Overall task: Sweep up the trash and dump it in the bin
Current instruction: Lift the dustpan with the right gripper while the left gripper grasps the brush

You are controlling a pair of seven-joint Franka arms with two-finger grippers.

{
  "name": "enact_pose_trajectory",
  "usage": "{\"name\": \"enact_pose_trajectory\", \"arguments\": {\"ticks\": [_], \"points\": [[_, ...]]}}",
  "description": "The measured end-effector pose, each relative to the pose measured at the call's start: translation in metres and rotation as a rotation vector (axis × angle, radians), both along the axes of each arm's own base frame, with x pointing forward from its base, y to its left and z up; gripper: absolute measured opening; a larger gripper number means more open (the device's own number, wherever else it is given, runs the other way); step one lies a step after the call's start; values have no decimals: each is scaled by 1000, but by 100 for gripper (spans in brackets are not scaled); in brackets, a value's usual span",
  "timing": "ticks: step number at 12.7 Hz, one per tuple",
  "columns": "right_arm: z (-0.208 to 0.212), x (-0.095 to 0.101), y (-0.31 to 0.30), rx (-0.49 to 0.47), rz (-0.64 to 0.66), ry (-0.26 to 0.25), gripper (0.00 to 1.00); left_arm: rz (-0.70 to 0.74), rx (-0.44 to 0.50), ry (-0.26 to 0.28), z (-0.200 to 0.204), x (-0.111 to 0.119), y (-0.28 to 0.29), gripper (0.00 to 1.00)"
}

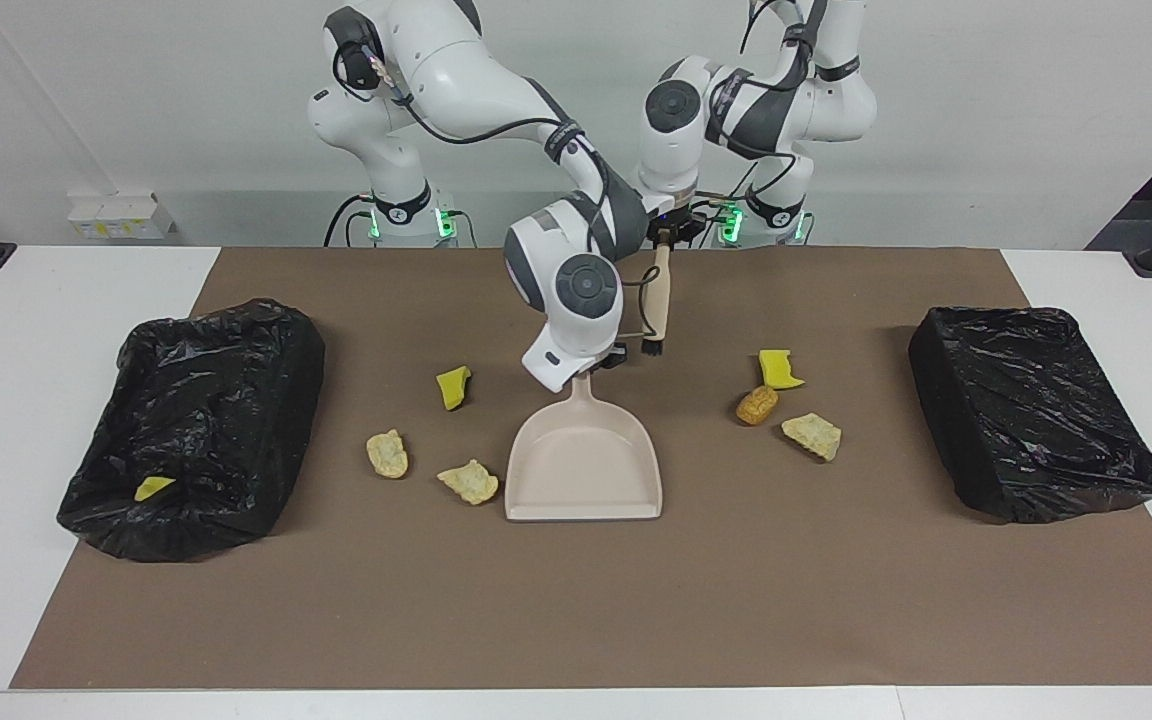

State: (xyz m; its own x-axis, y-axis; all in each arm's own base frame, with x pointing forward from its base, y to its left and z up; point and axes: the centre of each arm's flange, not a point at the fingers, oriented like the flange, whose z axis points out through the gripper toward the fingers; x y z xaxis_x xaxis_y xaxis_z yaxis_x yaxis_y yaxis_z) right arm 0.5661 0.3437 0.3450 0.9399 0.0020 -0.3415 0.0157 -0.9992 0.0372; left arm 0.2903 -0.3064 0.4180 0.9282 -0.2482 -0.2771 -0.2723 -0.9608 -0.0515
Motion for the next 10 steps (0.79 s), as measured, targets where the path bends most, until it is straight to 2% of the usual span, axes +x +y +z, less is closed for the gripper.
{"name": "enact_pose_trajectory", "arguments": {"ticks": [2,4,8,10], "points": [[8,-1,-12,-25,52,31,32,22,-24,-5,16,13,23,26],[29,-2,-18,-12,93,32,32,110,-49,-37,30,45,58,26],[107,6,-55,46,67,-60,32,237,-46,-189,54,130,134,26],[126,6,-65,65,76,-87,32,252,-72,-212,44,162,174,26]]}}
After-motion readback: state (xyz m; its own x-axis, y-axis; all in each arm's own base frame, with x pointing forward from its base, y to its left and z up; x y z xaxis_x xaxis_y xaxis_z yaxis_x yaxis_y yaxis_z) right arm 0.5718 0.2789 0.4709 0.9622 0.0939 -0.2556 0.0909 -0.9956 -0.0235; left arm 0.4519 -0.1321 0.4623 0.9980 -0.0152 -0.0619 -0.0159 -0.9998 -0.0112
